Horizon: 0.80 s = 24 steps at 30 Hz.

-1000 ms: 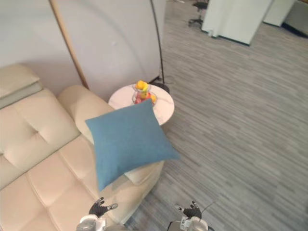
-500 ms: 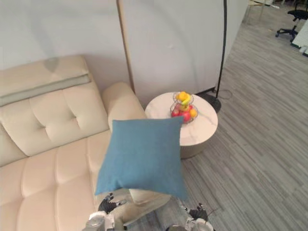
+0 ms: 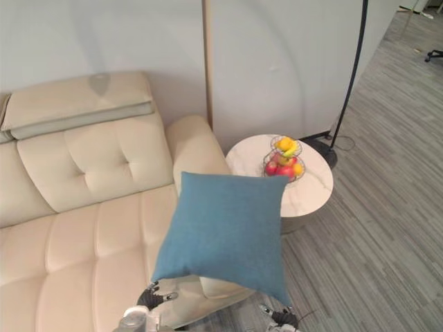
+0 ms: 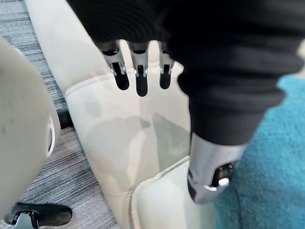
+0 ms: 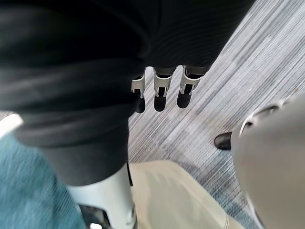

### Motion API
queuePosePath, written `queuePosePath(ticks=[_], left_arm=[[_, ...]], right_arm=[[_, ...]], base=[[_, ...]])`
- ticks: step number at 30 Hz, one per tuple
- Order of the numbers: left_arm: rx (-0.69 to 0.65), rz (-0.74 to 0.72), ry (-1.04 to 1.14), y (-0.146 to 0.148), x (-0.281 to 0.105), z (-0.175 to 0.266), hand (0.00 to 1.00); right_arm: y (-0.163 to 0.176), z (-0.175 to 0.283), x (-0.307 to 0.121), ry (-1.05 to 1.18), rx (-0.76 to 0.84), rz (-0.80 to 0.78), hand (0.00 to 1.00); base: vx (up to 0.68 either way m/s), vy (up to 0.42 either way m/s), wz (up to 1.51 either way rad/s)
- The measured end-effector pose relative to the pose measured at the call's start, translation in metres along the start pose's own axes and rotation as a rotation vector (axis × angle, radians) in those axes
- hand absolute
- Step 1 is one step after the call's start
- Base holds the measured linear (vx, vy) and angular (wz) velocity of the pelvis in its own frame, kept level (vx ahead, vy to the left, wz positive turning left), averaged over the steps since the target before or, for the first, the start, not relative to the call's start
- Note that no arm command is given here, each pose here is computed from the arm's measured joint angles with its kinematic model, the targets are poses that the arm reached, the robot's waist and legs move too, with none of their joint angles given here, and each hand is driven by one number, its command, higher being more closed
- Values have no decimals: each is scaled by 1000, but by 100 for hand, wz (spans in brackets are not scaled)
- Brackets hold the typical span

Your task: Pick up cushions and gather them together orderly.

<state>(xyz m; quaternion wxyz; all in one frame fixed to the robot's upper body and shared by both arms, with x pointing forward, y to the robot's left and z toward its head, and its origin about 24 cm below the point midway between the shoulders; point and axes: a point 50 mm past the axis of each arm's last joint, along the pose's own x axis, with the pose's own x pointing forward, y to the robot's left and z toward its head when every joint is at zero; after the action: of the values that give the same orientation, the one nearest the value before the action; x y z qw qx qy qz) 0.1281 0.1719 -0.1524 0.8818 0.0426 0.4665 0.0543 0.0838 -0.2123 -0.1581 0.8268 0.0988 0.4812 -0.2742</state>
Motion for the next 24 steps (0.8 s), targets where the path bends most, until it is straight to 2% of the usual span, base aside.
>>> queuePosePath(ticks=[3, 6, 8, 11, 14, 19, 24], left_arm=[[-32, 68, 24, 23, -2, -9, 0], [-49, 169, 33, 59, -4, -13, 0], [-66, 252, 45, 89, -10, -18, 0], [-83, 315, 12, 111, -17, -16, 0], [-84, 330, -109, 118, -20, 8, 0], [-90, 313, -363, 116, -30, 58, 0], [-64, 219, -466, 88, -31, 81, 0]], right_arm=[[-14, 8, 3, -22, -14, -34, 0], [-44, 26, 7, -70, 9, -117, 0], [-72, 47, 7, -136, -15, -184, 0], [-93, 89, -1, -311, -64, -215, 0], [-93, 123, -12, -465, -97, -192, 0], [-63, 148, -25, -613, -181, -51, 0], [-32, 158, -30, -673, -228, 75, 0]], base=[[-103, 21, 0], [-128, 20, 19], [-121, 30, 8], [-115, 37, 4], [-57, 27, 11], [39, 5, 7], [130, 5, -1]])
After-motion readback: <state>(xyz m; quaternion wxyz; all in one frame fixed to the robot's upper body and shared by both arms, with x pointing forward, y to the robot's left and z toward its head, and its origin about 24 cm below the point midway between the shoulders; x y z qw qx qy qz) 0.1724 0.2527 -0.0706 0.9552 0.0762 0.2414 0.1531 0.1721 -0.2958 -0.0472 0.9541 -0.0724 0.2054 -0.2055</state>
